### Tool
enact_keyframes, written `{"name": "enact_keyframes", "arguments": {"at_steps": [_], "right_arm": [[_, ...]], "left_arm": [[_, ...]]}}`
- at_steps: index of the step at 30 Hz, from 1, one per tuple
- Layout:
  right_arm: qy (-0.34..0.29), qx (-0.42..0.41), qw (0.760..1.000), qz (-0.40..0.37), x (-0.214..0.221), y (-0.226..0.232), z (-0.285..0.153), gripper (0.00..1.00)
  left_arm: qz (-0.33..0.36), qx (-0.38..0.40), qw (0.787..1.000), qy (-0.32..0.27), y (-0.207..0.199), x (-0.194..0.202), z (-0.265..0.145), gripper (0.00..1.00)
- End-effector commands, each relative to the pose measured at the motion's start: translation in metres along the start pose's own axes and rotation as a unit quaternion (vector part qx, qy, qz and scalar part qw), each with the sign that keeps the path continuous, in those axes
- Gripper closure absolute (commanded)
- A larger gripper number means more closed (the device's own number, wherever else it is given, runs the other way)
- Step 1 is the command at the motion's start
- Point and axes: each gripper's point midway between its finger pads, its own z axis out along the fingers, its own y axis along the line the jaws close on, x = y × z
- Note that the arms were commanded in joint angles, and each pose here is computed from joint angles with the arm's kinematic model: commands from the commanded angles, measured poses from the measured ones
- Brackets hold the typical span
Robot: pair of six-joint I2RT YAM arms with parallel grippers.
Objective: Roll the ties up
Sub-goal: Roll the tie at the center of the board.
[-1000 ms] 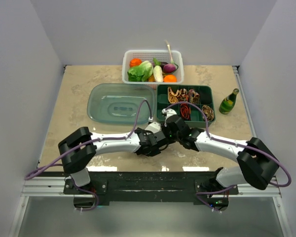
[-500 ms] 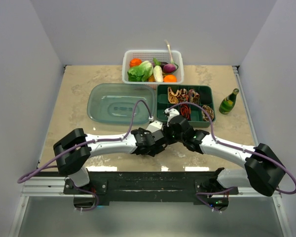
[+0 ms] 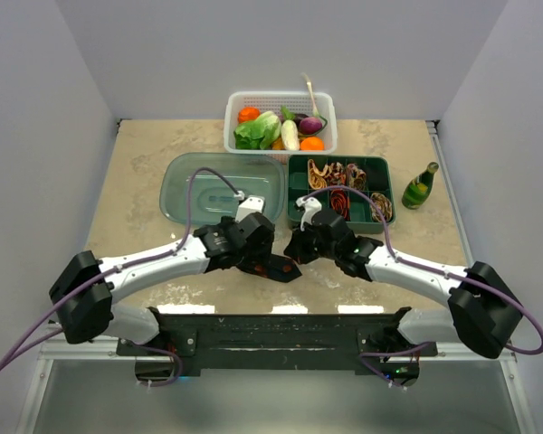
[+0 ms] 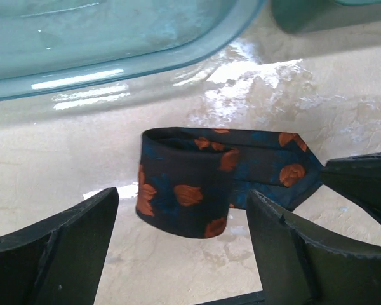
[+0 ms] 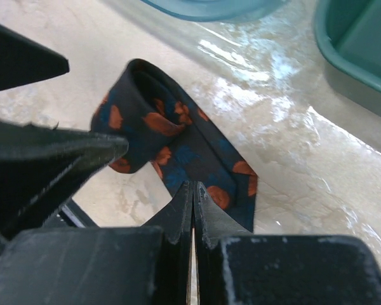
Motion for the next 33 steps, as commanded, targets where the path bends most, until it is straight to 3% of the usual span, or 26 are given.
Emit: {"name": "enact_keyframes", "arguments": {"at_steps": [1,12,16,33], "right_arm": [[-0.031,-0.059,0.998,-0.020,-0.029,0.032,0.008,1.00],[-0.012,-0.114,0.992,-0.054,-0.030,0.084,0.035,1.00],[0.002,-0.109,0.992,-0.058,-0.026,0.082,0.049,1.00],[0.038,-0.026,0.998,-0.053,0.003,0.040,0.063,1.00]], "left_arm": [[-0.034,0.044,0.998,-0.025,0.004,-0.014,-0.005,0.12],[-0.144,0.173,0.974,-0.024,0.037,-0.007,-0.001,0.07],[-0.165,0.227,0.959,-0.019,0.038,-0.002,0.003,0.07],[-0.191,0.303,0.934,-0.016,0.025,0.026,0.029,0.08]]}}
